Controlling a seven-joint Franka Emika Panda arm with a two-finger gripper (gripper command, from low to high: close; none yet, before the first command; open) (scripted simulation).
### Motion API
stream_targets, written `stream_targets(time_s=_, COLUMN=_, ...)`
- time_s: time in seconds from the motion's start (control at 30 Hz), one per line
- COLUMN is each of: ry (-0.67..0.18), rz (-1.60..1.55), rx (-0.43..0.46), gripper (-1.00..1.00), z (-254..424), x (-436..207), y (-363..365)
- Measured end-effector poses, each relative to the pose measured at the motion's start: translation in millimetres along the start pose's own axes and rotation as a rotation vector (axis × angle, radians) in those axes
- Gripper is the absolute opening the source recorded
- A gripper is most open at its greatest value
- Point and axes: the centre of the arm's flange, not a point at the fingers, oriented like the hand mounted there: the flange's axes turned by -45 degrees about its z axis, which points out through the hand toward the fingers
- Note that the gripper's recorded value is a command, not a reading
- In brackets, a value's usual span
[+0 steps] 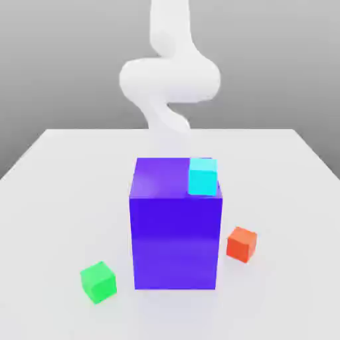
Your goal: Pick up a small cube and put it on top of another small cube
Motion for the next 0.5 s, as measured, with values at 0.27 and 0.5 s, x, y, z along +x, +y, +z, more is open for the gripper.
stream_targets(time_s=0.27, ry=-0.172, rz=0.155, rx=-0.088, gripper=0.00, z=122, x=13, y=62)
stream_targets(time_s=0.5, ry=-0.315, rz=0.298, rx=-0.156, gripper=0.00, z=227, x=-6, y=131)
